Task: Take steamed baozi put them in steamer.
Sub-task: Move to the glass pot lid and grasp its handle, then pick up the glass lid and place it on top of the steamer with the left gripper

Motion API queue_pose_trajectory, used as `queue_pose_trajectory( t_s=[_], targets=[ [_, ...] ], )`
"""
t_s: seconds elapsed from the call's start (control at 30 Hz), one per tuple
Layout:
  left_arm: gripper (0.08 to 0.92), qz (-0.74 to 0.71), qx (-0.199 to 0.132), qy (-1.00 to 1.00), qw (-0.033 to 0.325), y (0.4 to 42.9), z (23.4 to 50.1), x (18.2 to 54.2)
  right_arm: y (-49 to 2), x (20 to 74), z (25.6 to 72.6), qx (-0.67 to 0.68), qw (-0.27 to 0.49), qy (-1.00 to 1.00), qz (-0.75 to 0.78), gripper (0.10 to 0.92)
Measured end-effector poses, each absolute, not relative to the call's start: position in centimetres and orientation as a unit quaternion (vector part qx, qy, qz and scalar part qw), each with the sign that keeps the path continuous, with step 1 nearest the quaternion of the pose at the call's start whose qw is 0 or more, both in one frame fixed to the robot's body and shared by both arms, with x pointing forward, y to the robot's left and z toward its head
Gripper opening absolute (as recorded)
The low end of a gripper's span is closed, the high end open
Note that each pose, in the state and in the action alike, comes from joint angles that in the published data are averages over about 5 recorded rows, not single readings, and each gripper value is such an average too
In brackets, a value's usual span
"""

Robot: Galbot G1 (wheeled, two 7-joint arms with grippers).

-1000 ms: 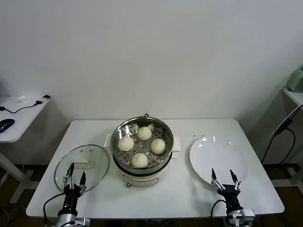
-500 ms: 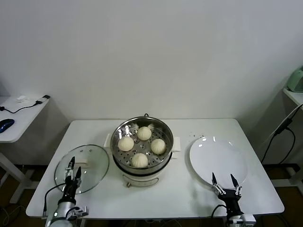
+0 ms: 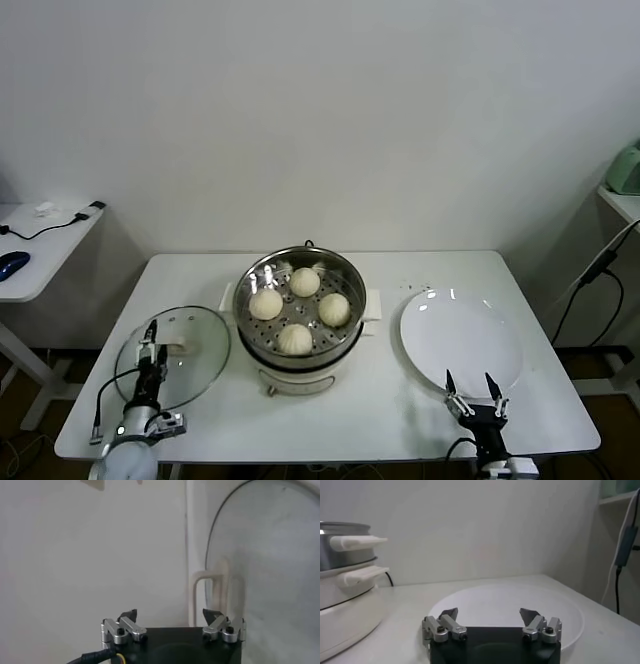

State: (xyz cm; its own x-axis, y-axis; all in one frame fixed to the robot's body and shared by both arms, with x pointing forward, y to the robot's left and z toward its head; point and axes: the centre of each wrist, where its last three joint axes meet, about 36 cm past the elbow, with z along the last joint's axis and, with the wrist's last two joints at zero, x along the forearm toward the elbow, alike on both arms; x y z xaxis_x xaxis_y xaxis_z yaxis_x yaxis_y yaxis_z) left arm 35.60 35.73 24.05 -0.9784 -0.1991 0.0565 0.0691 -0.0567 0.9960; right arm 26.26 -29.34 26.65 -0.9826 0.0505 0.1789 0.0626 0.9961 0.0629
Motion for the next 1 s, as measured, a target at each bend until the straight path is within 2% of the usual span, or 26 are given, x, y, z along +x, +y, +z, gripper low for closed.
queue_pose_trajectory(
  t_s=[0.5, 0.73, 0.83, 1.0],
  targets=[
    [0.385, -0.711, 0.043, -0.691, 0.120, 35.7, 22.5, 36.0, -29.3, 26.2, 26.9, -0.030, 0.086, -0.995, -0.035, 0.823],
    [0.184, -0.704, 0.049, -0.698, 0.120, 35.6, 22.1, 36.3, -29.5, 26.4, 27.3, -0.028, 0.081, -0.996, -0.032, 0.823],
    [0.140, -0.701, 0.051, -0.701, 0.120, 35.7, 22.2, 36.3, -29.5, 26.6, 27.4, -0.027, 0.079, -0.996, -0.030, 0.823],
    [0.137, -0.697, 0.055, -0.704, 0.122, 36.2, 22.8, 36.1, -29.5, 26.8, 27.5, -0.025, 0.077, -0.996, -0.028, 0.823]
  ],
)
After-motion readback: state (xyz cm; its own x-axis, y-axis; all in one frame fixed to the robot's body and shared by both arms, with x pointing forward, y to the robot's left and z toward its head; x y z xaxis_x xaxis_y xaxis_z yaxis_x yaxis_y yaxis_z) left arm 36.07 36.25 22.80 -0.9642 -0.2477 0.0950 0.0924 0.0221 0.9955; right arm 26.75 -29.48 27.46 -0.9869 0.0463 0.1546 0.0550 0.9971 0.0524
